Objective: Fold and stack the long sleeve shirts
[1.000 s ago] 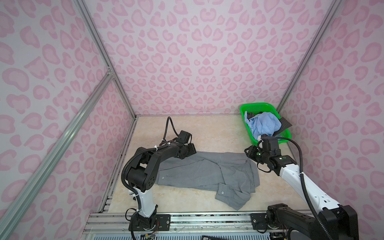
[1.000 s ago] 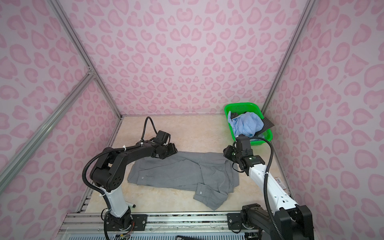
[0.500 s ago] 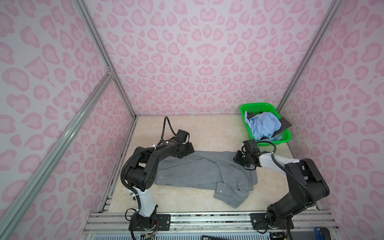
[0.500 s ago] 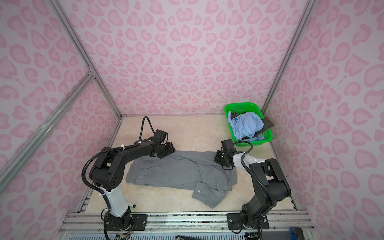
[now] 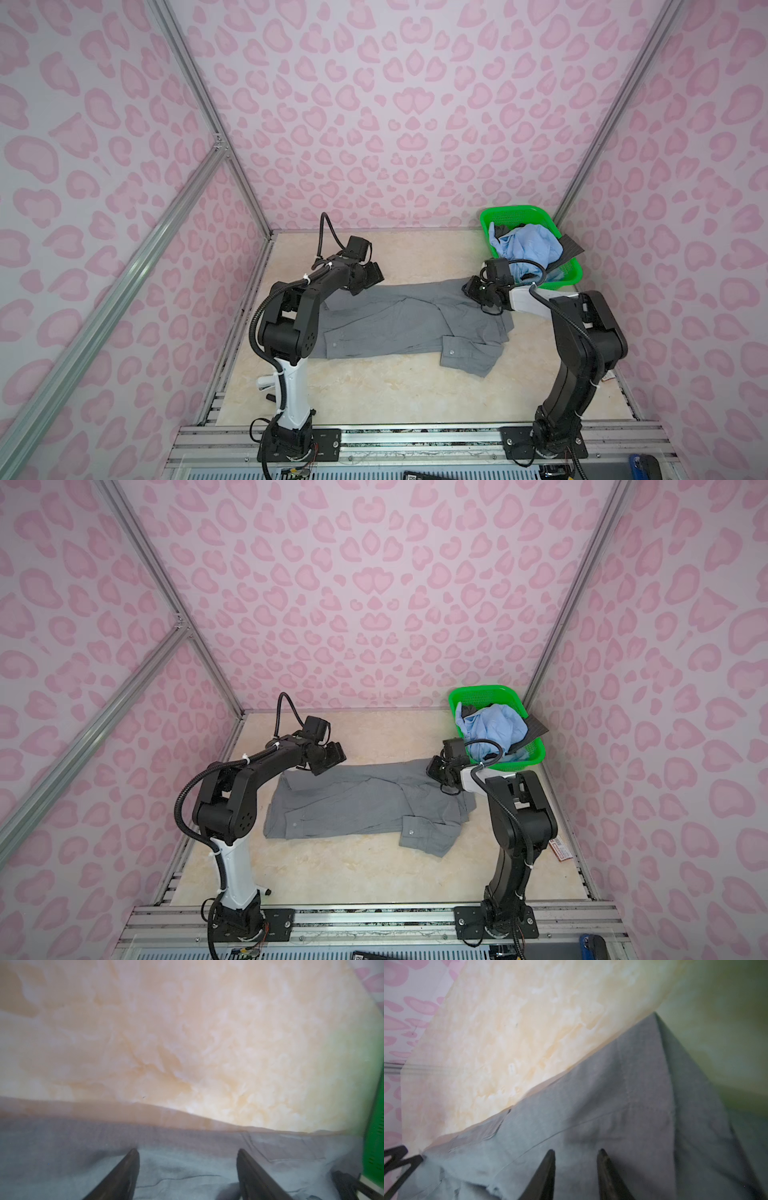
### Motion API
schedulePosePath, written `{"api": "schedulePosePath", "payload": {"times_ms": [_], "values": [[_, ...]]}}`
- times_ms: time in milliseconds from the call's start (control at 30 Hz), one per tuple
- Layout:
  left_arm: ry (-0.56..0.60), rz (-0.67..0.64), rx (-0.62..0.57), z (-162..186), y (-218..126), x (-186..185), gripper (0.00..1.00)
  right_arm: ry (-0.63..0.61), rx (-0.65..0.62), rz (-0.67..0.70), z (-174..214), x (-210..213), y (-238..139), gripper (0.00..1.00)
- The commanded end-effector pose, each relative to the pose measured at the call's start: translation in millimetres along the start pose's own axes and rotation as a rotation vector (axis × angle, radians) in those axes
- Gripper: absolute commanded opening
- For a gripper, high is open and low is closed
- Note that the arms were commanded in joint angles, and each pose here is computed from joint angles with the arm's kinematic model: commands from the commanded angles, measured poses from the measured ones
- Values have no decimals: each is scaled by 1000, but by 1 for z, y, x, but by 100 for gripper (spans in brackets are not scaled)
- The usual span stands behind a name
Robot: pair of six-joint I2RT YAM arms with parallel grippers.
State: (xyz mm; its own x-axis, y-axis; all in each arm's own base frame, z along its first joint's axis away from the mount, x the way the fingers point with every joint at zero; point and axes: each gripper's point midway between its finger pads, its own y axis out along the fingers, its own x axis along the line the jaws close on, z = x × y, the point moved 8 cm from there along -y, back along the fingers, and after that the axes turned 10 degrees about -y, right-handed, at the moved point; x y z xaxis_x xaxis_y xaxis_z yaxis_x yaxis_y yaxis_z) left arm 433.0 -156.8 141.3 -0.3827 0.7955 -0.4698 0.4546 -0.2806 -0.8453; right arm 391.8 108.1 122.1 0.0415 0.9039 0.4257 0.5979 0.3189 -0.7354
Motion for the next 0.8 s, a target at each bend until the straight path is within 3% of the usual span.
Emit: {"api": "schedulePosePath", "payload": {"times_ms": [0,133,333,500,767], "values": [[58,27,15,1,-30,-12,84,-143,-18,75,-6,21,-42,46],[101,54,-5,4,-68,-17,91,-275,-45,85,-1,47,-95,55],[139,16,-65,20,-131,3,94,-553,183,72,59,67,-127,57],[186,-49,-118,37,-170,31,97,-762,349,147,102,72,-126,57],[219,-110,-273,63,-207,77,100,-893,545,239,133,62,-91,57]]}}
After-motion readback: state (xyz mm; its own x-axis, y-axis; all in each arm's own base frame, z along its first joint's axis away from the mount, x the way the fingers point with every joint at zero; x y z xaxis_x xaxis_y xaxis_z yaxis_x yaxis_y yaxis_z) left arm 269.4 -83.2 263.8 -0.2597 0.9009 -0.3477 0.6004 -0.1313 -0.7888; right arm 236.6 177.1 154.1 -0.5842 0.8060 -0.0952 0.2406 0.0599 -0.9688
